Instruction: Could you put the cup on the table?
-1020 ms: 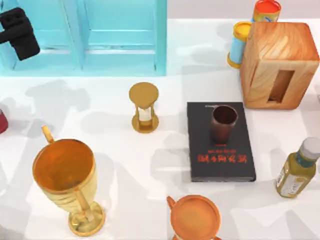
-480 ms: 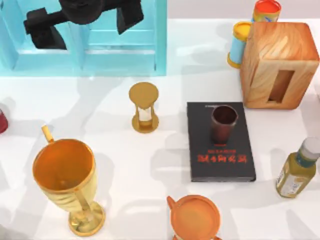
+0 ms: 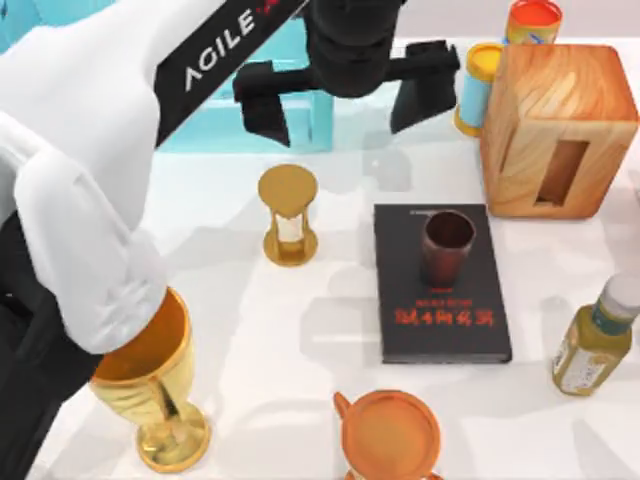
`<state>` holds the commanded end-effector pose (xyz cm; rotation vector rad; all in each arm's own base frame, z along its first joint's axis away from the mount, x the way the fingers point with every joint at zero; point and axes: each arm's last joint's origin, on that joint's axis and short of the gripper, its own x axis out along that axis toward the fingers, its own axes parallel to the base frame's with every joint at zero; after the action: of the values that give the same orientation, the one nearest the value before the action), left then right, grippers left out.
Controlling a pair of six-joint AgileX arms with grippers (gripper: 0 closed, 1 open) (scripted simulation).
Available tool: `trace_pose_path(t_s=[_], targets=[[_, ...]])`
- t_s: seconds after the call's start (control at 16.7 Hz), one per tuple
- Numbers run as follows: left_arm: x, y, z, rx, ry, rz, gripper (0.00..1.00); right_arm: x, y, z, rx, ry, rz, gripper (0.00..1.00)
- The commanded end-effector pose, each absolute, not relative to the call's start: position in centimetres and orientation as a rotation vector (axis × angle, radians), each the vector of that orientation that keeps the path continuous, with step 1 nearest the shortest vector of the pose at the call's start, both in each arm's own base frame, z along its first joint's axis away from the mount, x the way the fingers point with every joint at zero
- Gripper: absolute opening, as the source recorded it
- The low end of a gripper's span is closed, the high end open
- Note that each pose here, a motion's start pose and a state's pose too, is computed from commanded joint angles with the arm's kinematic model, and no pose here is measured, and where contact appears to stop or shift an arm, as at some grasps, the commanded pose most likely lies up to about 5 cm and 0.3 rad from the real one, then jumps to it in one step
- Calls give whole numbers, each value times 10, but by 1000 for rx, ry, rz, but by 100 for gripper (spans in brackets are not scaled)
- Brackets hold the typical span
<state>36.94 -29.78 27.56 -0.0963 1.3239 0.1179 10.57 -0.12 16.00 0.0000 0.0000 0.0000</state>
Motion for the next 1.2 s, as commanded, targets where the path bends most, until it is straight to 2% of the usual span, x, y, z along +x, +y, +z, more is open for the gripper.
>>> trace_pose_path(t_s=[0.48, 0.96, 1.2], targets=[[321, -364, 264, 9, 1368, -13, 100, 106, -1, 160, 0, 0, 0, 100], [321, -365, 261, 10, 1368, -15, 100, 106, -1, 160, 0, 0, 0, 100], [329, -370, 242, 13, 1371, -16, 100, 106, -1, 160, 0, 0, 0, 100]])
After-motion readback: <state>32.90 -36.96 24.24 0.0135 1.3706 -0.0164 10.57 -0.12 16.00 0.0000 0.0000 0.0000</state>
